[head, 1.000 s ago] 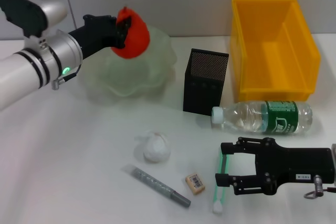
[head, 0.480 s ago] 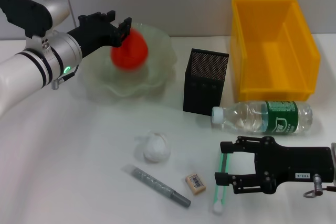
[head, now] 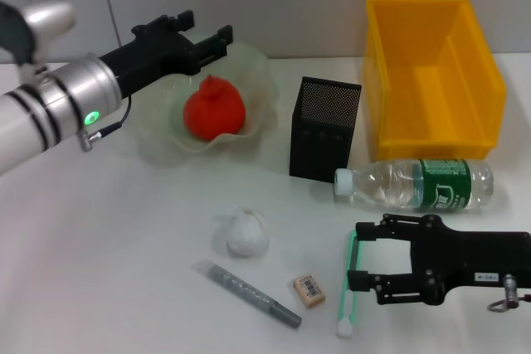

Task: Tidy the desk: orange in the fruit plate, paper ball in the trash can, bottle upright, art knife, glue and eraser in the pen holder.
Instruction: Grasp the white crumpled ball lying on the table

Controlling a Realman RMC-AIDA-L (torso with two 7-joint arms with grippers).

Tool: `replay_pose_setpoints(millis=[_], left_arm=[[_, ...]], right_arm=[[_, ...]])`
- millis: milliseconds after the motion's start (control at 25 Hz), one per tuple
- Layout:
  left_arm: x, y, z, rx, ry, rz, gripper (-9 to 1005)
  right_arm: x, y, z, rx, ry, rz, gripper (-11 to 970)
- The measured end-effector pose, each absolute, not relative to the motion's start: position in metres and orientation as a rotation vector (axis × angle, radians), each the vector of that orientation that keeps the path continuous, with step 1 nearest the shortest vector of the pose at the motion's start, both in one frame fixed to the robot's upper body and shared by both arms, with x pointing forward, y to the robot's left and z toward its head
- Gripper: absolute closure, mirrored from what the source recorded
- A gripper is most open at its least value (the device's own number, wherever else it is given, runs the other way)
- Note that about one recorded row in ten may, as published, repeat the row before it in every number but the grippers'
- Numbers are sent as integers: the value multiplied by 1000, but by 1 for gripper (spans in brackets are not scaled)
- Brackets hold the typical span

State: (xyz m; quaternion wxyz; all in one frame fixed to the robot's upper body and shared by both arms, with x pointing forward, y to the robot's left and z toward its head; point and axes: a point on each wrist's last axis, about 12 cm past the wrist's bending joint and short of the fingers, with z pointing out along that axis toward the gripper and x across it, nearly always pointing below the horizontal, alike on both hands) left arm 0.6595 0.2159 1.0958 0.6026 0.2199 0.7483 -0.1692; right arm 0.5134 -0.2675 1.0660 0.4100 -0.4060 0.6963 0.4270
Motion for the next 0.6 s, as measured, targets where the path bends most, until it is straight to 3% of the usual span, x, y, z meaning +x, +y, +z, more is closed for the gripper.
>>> replay_pose_setpoints(millis=[40,80,200,600], left_arm=[[637,227,1107,542,1647,-657,265],[622,231,1111,598,1619,-759,262],[592,239,1113,728,1619,-885,256],[564,241,1093,995,1775,-950,261]], right_arm=[[513,-268,1066,-1022,1753,1075,163],[514,-270,1066,-1017,1755,1071,163],[512,-278,1067,-1005,1766,1055,163],[509,-289,1064,-1008,1799,1038,164]])
